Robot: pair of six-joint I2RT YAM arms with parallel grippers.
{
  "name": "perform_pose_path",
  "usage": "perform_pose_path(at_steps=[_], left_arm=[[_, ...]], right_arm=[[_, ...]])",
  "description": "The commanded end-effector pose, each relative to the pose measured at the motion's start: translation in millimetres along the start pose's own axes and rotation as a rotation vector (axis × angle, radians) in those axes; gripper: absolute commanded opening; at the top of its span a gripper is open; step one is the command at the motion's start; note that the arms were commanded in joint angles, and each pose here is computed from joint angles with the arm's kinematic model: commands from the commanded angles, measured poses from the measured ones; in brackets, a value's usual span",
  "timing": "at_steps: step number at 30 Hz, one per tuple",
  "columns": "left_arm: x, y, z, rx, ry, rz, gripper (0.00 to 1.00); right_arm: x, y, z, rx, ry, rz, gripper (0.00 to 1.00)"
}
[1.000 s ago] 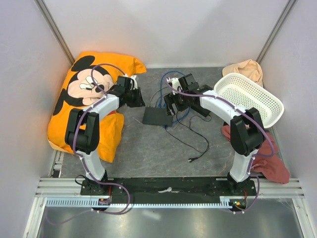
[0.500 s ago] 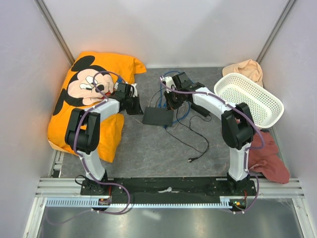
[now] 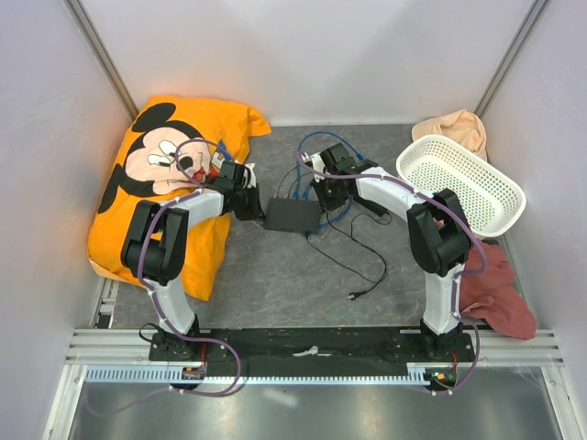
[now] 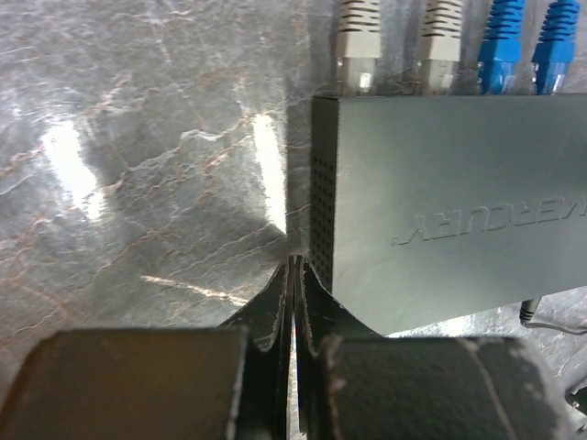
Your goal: Pull the plug from the switch port
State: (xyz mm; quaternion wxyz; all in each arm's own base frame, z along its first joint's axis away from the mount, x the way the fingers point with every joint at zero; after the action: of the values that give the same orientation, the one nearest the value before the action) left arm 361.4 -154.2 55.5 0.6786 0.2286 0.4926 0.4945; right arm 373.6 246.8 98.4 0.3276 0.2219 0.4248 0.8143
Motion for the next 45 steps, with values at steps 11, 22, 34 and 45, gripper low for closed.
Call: perform_pose_path(at_steps=[11,22,34,45], left_arm=[[-50,-17,-32,0.025,-0.239,-0.064,0.02],[-74,0,-59,0.032,-0.351,-0.116,0.02],[-76,36,9,-0.134,-0.307,-0.146,0.02],[-79,-8,91,-0.164,-0.135,-0.132,0.63]], right_arm=[[-23,-30,13,0.047,0.048,-0.098,0.0],[-37,-44,61,-0.037,0.079,-0.123,0.0],[-74,32,48,-0.084,0.037,-0.218,0.0],[-26,79,15,-0.04,0.048,-0.008,0.63]])
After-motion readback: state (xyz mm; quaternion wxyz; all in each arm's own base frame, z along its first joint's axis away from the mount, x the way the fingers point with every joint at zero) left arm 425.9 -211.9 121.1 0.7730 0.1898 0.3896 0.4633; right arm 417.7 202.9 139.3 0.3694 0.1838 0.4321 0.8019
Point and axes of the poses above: each gripper's point midway between its finger pads, its own y axis back along the fingers, its own x axis along the line the jaws close on, z = x × y, the point moved 4 cm from there along y, back along the fingers, and after that the axes turned 8 degrees about y, right-handed, at the moved point
